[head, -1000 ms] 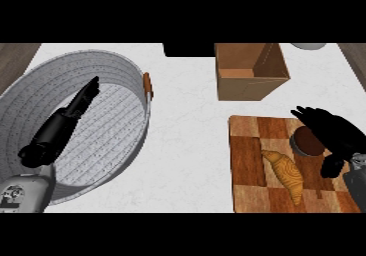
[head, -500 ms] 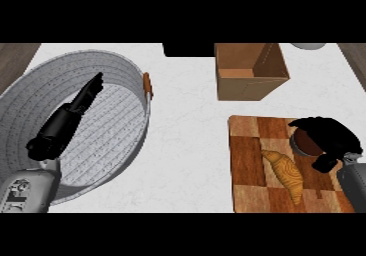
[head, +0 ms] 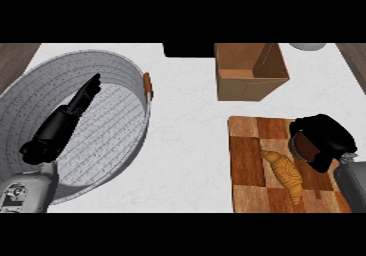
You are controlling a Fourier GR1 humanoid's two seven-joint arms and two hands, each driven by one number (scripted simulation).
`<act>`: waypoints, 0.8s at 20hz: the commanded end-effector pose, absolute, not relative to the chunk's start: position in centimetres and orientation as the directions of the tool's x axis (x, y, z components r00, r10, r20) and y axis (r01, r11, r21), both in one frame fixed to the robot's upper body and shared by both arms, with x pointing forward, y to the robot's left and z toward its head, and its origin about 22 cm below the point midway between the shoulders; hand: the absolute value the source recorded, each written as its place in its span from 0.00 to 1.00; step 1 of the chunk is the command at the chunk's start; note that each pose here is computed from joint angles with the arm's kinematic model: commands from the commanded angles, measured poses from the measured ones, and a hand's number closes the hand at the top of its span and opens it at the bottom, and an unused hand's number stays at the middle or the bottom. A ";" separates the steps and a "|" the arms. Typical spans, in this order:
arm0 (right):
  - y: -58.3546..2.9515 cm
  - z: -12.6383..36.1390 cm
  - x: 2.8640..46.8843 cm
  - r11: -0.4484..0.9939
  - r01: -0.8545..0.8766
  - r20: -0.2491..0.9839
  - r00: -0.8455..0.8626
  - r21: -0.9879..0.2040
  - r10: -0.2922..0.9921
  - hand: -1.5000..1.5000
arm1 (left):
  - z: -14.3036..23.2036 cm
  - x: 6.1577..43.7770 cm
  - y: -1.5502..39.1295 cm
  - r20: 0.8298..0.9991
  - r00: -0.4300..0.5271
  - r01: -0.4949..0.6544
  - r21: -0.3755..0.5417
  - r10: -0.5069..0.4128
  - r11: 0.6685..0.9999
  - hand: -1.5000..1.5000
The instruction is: Pick the cupcake from the cutting board and place it in the cardboard box
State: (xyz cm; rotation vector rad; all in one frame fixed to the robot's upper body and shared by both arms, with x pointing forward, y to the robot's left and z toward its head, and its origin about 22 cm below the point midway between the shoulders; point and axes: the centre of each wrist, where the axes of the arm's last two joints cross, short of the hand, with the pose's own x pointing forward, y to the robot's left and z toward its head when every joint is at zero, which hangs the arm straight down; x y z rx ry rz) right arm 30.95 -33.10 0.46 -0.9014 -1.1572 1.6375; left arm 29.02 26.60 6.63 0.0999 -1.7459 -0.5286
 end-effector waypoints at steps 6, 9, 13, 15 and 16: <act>-18.6 -0.1 30.6 -0.069 -0.189 0.110 -0.789 -0.980 0.604 1.00 | 7.0 29.2 25.9 0.909 -0.252 0.252 0.393 -0.332 0.884 0.50; -9.8 1.2 29.3 -0.014 -0.205 0.189 -0.923 -0.979 0.336 1.00 | 7.0 29.6 25.5 0.900 -0.282 0.260 0.406 -0.333 0.876 0.50; -6.4 2.9 27.1 0.077 -0.141 0.155 -0.962 -0.987 0.223 1.00 | 6.4 29.0 27.0 0.900 -0.255 0.225 0.411 -0.353 0.884 0.50; -6.1 7.1 27.5 0.109 -0.055 0.074 -0.979 -0.993 0.187 1.00 | 7.2 29.7 27.0 0.906 -0.243 0.224 0.401 -0.347 0.888 0.50; -5.9 7.9 26.7 0.149 -0.065 0.094 -0.977 -0.987 0.193 1.00 | 6.9 29.5 26.4 0.901 -0.249 0.200 0.406 -0.354 0.892 0.50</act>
